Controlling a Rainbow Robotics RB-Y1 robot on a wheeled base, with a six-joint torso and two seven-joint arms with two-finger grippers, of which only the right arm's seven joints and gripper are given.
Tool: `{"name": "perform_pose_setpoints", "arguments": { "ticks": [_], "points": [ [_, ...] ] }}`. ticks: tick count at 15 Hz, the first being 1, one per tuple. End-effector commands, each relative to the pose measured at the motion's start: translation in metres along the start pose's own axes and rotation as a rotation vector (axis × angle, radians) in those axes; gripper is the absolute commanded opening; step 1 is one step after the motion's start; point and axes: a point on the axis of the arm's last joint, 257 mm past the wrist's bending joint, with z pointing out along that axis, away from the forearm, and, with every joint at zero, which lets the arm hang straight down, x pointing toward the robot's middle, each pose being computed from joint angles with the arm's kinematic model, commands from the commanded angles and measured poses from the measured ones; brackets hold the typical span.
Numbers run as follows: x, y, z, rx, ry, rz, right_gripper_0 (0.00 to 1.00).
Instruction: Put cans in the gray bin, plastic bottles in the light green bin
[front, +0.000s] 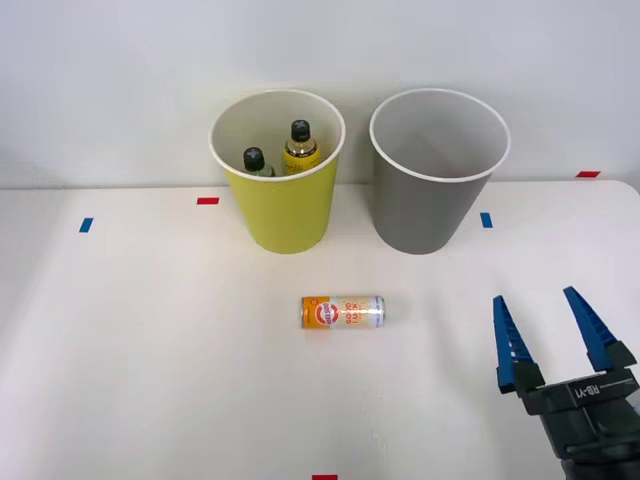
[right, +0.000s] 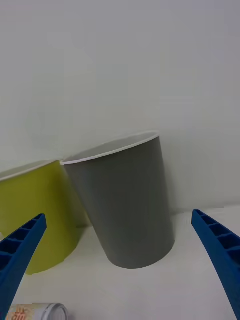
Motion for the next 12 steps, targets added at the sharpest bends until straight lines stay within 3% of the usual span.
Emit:
{"name": "perform_pose_setpoints", "arguments": {
  "ticks": [1,8,12],
  "points": [
    [0.003,-0.006,-0.011,0.028,0.015,-0.027,1.0],
    [0.008,-0.024,-0.025,0.104,0.043,-0.071,1.0],
    [0.012,-0.028,-0.031,0.09,0.072,-0.119,1.0]
  ]
}}
